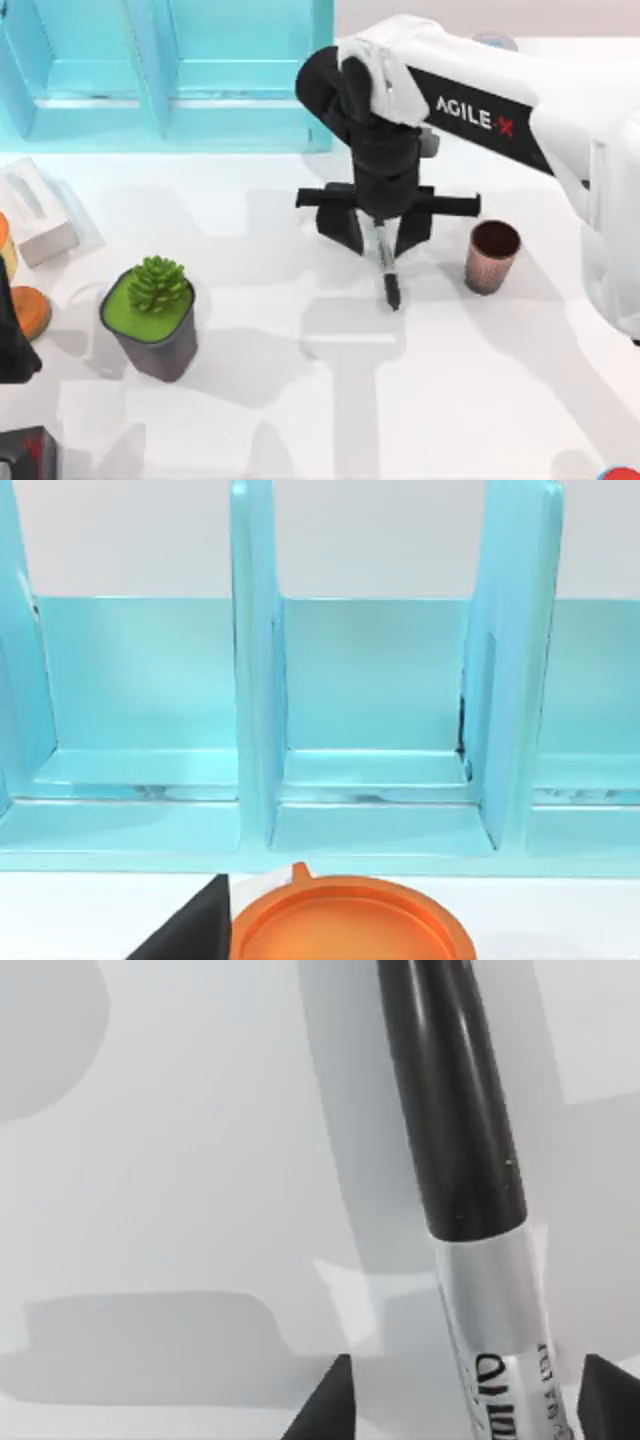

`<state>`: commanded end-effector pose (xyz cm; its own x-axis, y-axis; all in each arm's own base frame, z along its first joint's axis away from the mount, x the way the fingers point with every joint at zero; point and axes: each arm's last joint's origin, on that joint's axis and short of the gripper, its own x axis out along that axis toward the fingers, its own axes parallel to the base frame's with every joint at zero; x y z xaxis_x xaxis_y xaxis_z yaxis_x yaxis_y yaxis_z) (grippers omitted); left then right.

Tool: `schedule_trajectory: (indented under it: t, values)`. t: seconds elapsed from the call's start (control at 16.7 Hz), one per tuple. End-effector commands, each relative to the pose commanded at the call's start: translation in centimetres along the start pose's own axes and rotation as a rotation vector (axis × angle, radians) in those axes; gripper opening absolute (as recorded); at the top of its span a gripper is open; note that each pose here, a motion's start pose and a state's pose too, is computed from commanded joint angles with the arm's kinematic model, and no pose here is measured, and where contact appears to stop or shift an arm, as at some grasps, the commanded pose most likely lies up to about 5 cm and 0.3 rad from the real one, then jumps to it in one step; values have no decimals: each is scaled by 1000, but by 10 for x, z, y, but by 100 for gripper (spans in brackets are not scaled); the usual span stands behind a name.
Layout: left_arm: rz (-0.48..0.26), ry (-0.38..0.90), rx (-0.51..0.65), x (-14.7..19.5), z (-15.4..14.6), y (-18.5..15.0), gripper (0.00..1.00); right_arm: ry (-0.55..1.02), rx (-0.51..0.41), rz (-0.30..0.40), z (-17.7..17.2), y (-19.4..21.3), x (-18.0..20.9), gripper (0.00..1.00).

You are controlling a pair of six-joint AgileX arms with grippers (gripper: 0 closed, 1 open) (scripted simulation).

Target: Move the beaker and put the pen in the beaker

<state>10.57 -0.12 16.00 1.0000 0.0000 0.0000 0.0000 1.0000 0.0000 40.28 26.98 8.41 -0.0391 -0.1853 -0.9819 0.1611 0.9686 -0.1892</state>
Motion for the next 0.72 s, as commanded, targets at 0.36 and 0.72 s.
schedule_trajectory:
  t: [0.36,0.72]
  values:
    - [0,0,0,0,0,0,100,0,0,0,0,0,0,0]
    - [0,0,0,0,0,0,100,-23,22,64,-5,2,-29,0]
